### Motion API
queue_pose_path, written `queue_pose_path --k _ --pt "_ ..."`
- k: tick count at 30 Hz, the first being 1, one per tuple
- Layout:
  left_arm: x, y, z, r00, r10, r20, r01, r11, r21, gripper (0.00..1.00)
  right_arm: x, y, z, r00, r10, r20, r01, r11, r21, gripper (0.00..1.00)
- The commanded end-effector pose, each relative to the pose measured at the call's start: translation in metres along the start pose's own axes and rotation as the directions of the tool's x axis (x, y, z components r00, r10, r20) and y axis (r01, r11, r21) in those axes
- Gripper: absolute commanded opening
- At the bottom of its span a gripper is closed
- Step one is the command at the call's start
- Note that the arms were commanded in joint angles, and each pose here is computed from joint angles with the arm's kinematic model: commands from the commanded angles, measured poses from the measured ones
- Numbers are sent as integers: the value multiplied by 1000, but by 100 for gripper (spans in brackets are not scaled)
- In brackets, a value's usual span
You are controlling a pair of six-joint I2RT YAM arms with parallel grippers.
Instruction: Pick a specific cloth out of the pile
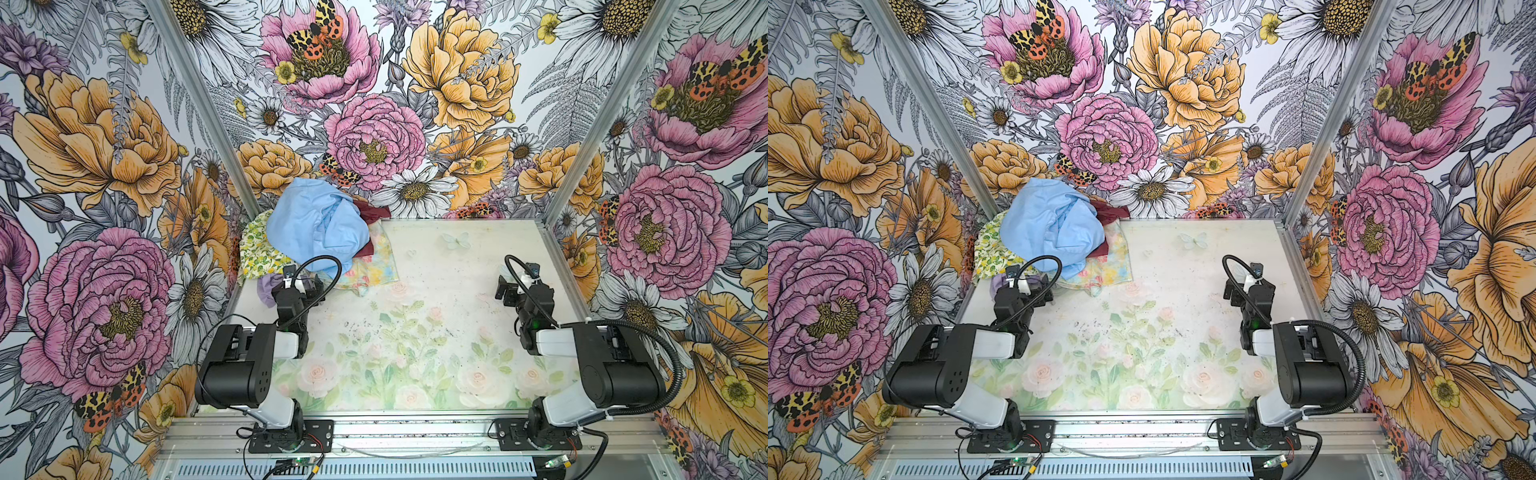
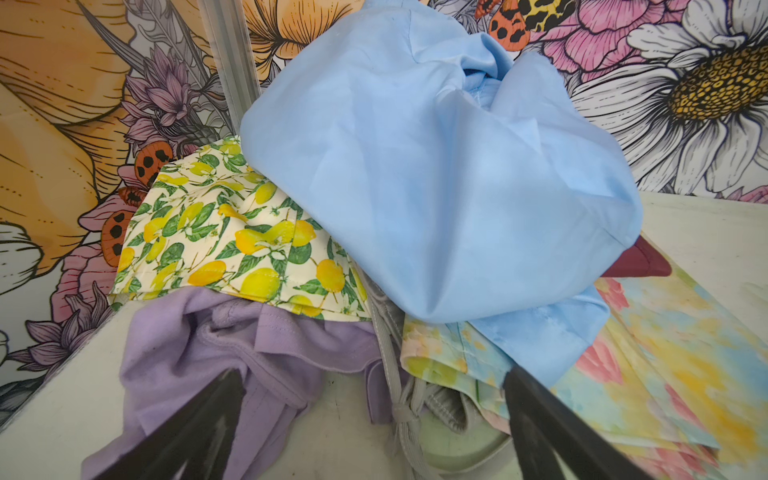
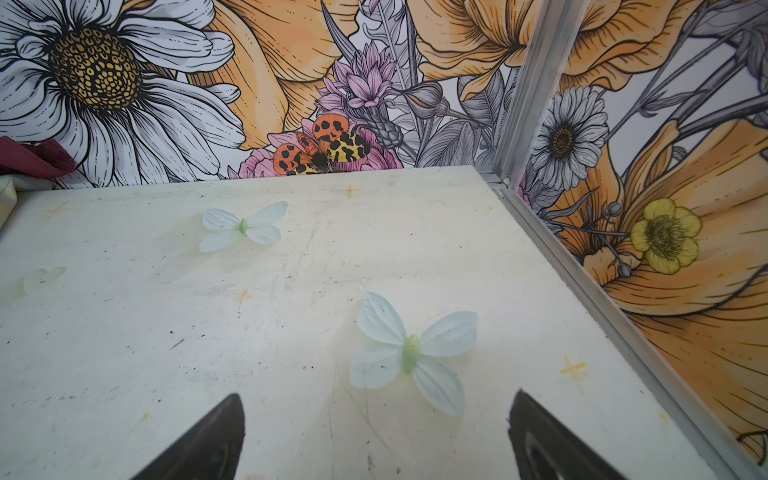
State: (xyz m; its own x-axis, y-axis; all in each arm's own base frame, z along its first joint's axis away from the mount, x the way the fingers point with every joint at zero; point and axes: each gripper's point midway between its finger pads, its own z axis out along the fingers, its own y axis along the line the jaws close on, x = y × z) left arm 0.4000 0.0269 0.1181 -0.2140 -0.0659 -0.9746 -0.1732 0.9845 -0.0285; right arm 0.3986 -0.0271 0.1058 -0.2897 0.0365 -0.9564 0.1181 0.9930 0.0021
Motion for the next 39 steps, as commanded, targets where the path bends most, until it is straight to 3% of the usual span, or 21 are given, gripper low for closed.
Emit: queue_pose_path --k 1,13,29,39 --pt "-12 -2 2 999 -1 36 0 1000 9 99 -7 3 3 1000 -15 16 15 1000 -12 99" --pt "-12 -5 0 999 22 41 -22 1000 -4 99 -7 3 1 1000 -20 22 21 1000 -3 100" --pt "-15 -11 -10 997 56 55 -56 998 -9 99 -13 14 -24 986 -88 142 84 996 37 99" --pt "-35 -10 -21 998 48 44 -46 998 -41 99 -31 -5 -48 980 -67 186 32 983 181 99"
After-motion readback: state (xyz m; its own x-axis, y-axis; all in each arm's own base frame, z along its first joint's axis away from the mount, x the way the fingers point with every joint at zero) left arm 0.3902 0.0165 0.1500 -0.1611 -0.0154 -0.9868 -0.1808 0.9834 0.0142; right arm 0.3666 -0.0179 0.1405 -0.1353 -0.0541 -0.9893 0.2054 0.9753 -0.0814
